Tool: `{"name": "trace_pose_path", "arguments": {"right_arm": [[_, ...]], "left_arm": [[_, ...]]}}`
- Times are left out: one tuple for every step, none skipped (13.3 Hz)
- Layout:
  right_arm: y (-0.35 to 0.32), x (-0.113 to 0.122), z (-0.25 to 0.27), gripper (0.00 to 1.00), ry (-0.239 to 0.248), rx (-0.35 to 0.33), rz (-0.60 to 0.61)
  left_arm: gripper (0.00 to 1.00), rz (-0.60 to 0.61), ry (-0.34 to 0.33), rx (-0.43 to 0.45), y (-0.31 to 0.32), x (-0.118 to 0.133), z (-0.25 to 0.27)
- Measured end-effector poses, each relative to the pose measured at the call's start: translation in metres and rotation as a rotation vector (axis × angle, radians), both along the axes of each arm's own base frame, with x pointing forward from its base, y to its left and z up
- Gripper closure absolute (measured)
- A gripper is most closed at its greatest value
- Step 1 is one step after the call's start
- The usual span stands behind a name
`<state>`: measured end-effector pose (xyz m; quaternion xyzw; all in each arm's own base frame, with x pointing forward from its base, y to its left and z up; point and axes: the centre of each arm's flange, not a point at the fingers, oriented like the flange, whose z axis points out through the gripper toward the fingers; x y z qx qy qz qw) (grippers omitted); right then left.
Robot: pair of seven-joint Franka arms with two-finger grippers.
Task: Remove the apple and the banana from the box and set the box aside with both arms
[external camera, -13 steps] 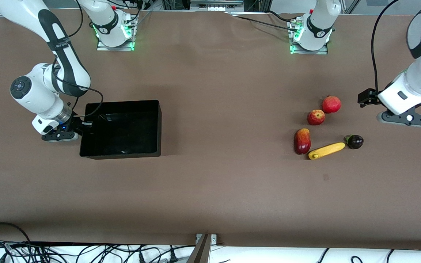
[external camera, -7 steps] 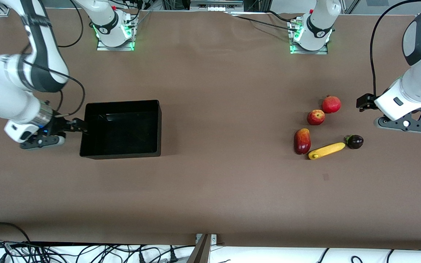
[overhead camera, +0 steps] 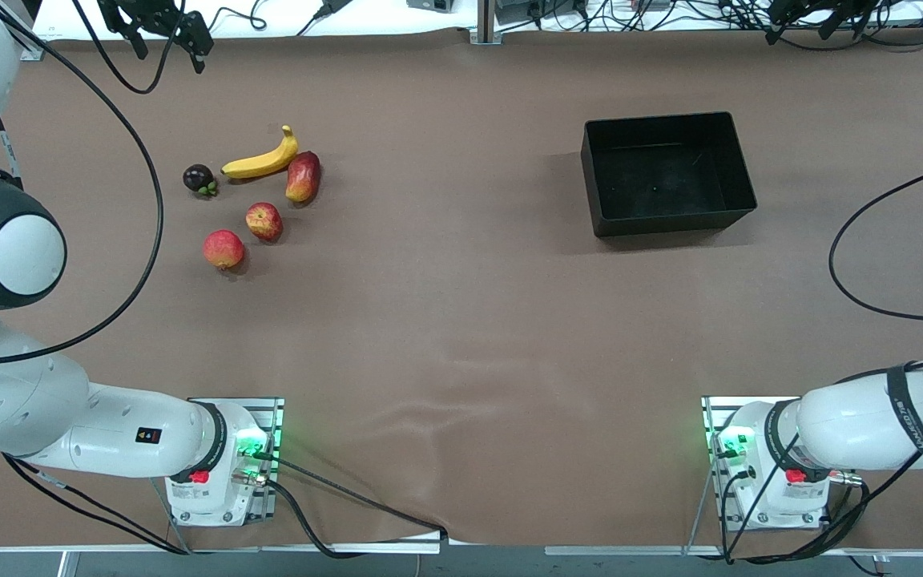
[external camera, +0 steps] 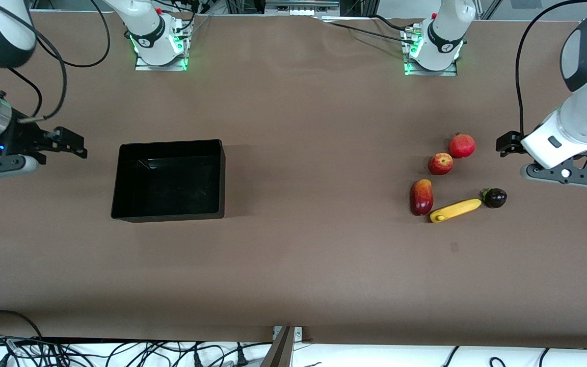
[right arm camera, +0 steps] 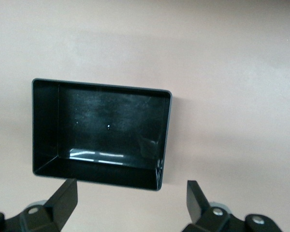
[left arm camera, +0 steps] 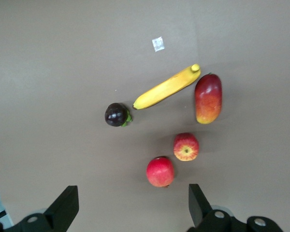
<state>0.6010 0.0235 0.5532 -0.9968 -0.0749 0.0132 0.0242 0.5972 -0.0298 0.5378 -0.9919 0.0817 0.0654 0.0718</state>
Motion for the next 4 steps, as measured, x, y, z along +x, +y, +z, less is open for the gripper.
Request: {"name": "trace_pose_path", "arguments": {"right_arm": [[0.004, -0.001, 0.000, 0.00, 0.009, 0.000, 0.007], [0.009, -0.002, -0.001, 0.00, 0.016, 0.000, 0.014], [0.011, -0.002, -0.001, 0.00, 0.017, -0.001, 0.017], [0.013, -0.002, -0.001, 0.00, 0.017, -0.001, 0.019]], "left_arm": [[0.00, 0.012, -0.014, -0.027, 0.002, -0.003, 0.009], [0.00, 0.024, -0.027, -0.048, 0.006, -0.007, 0.019], [0.00, 0.034, -0.040, -0.074, 0.008, -0.010, 0.027], [0.00, 0.043, -0.054, -0.092, 0.008, -0.014, 0.035]]}}
